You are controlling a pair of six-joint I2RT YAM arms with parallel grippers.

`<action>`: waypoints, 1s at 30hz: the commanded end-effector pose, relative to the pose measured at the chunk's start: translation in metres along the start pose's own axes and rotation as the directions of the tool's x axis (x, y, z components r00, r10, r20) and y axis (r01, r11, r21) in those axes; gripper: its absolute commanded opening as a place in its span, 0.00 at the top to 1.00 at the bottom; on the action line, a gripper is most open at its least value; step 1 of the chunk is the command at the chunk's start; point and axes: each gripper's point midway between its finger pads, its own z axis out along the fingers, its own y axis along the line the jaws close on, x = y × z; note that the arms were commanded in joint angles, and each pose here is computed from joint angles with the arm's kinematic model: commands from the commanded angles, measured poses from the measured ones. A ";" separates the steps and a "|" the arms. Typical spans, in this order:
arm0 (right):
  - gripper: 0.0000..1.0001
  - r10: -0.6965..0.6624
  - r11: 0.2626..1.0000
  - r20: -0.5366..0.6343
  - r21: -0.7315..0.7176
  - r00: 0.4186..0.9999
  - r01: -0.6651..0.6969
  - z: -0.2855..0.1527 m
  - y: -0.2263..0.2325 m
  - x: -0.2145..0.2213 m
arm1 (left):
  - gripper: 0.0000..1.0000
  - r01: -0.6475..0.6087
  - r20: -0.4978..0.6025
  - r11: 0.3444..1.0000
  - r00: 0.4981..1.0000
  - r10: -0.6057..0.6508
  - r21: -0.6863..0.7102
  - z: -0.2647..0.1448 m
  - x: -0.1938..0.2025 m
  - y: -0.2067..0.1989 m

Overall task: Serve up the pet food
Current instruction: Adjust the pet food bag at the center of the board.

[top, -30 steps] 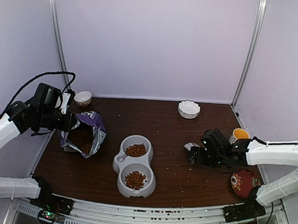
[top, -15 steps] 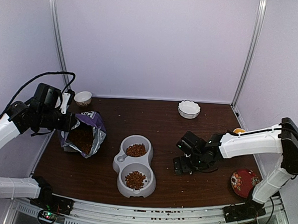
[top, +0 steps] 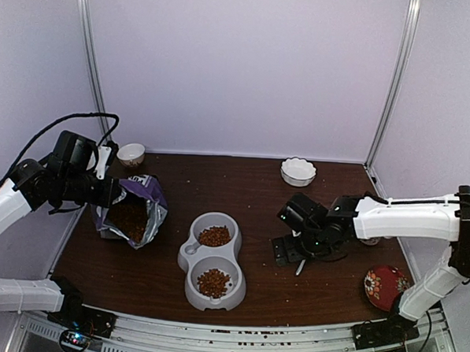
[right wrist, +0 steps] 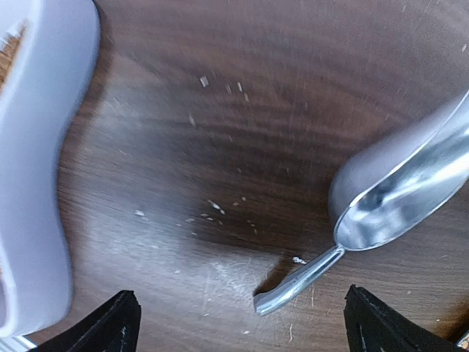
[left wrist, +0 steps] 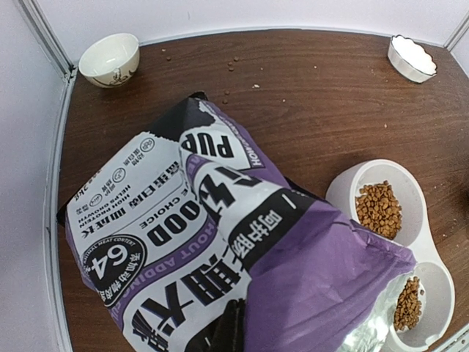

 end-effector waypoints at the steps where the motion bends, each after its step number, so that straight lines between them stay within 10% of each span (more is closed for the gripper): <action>1: 0.00 0.013 1.000 0.134 -0.022 0.991 -0.010 -0.049 0.002 -0.033 | 1.00 0.019 0.084 1.000 0.996 -0.020 0.014 -0.005 -0.021 0.000; 15: 0.04 0.145 0.852 0.372 -0.518 0.917 0.076 -0.149 0.145 -0.102 | 1.00 0.096 0.085 0.976 0.990 -0.115 0.197 -0.022 -0.034 -0.036; 30: 0.23 0.269 0.665 0.378 -0.738 0.886 0.113 -0.148 0.269 -0.116 | 1.00 0.139 0.051 0.965 0.987 -0.154 0.220 -0.028 -0.016 -0.038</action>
